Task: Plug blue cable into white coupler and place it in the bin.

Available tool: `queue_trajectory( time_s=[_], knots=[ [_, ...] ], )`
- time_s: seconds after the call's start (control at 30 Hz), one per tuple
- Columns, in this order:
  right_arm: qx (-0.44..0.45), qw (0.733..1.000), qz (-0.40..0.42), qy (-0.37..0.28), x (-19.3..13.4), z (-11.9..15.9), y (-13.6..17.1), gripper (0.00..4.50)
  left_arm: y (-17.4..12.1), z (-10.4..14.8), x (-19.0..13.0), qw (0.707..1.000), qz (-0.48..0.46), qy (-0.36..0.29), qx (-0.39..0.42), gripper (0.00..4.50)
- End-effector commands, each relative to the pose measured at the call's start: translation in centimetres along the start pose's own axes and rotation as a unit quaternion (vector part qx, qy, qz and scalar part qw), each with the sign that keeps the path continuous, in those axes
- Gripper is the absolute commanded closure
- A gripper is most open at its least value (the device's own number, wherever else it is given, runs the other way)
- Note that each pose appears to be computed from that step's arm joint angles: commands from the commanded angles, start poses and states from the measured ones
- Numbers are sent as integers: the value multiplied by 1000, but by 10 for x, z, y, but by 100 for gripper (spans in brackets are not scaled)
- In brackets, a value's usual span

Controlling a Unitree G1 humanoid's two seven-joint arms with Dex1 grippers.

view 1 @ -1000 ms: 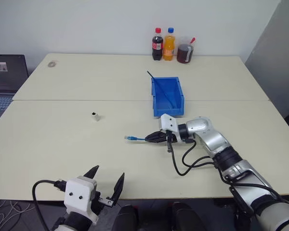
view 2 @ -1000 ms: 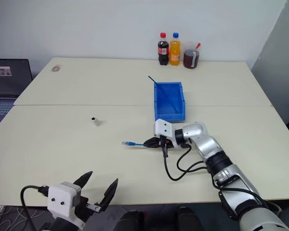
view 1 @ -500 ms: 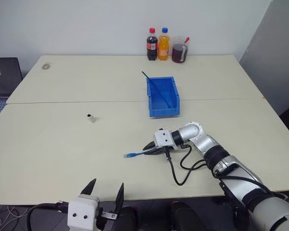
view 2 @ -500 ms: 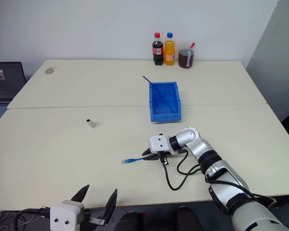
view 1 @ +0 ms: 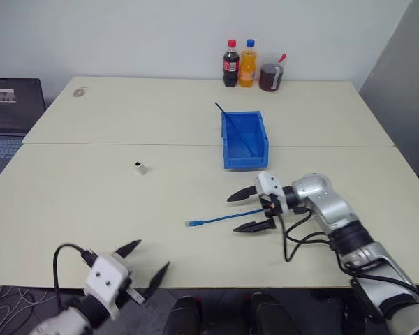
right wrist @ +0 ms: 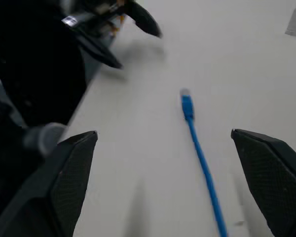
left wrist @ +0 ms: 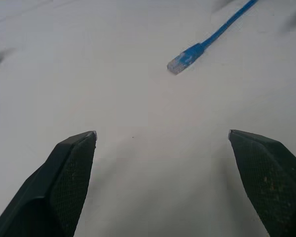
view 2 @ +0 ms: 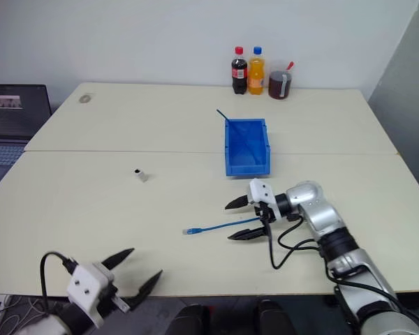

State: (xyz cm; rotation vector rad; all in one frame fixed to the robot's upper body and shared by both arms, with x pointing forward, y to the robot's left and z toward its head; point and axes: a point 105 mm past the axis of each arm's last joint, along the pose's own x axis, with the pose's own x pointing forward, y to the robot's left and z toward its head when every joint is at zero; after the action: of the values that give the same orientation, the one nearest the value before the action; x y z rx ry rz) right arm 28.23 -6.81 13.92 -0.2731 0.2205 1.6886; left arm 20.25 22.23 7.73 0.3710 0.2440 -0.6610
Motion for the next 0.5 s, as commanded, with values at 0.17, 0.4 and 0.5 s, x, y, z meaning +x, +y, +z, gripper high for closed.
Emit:
queue_trajectory(
  time_s=[0.17,0.4,0.5],
  knots=[
    [16,998,-62,-5,-21,21,23,4,27,30,36,976,-204,-15,69,0],
    [9,989,-145,1,-32,17,20,4,34,37,73,946,-305,-8,114,0],
    [17,986,-167,0,-35,16,24,4,32,39,88,937,-326,-12,125,0]
  ],
)
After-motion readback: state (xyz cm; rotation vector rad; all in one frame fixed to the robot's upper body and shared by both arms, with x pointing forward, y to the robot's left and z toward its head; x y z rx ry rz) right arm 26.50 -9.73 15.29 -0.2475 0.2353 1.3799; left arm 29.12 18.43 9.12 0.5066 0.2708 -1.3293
